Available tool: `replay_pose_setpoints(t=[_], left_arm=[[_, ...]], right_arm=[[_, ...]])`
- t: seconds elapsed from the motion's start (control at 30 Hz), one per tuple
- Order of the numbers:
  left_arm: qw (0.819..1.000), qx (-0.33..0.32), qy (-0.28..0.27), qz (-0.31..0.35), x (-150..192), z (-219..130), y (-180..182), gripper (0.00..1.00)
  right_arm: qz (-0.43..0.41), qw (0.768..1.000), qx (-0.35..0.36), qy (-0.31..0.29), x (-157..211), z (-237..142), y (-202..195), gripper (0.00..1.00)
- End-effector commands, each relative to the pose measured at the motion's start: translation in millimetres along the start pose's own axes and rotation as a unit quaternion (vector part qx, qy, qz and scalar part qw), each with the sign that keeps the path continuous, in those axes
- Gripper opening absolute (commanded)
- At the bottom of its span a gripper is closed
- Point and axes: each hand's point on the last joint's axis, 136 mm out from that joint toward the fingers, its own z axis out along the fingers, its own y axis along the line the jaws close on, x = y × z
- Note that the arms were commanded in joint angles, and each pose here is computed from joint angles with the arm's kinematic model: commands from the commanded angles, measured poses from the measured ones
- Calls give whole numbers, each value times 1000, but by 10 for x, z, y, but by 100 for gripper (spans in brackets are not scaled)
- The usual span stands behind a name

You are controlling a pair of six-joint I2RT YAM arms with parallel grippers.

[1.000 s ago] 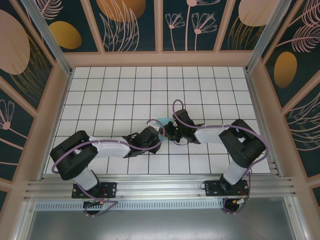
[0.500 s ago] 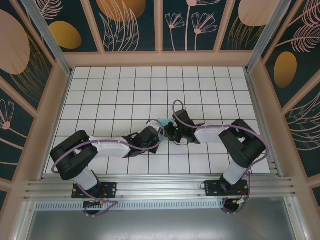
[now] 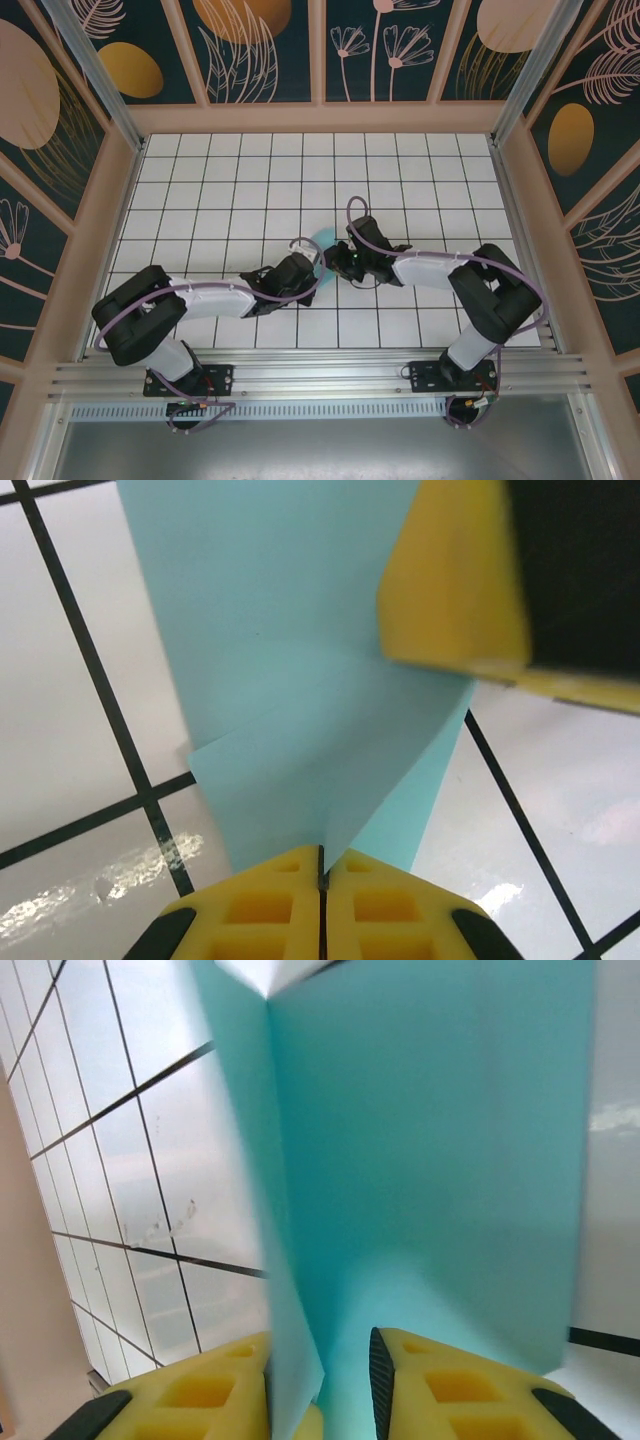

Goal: Fold a paper plane with a square sheet of paper (pick it up from the middle)
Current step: Fourth fold the wing at the center of the table.

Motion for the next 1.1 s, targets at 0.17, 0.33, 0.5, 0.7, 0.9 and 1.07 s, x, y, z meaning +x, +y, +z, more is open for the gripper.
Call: replay_pose_setpoints(t=[0.17, 0.33, 0.5, 0.7, 0.9, 1.07], left_arm=[[996, 51, -23, -68, 26, -95, -38, 10], [992, 81, -31, -94, 11, -152, -30, 11], [986, 106, -32, -124, 55, -177, 28, 12], [980, 121, -29, -158, 119, -174, 61, 12], [973, 120, -31, -194, 232, -203, 162, 12], [966, 117, -49, -225, 229, -245, 249, 13]], right_arm=[[-69, 997, -33, -34, -82, -339, 308, 43], [-90, 994, -45, -46, -105, -454, 372, 45], [-106, 992, -67, -24, -24, -434, 423, 45], [-107, 992, -73, -2, 43, -338, 407, 39], [-108, 992, -67, 21, 120, -189, 384, 34], [-120, 989, -78, 46, 205, -65, 463, 29]])
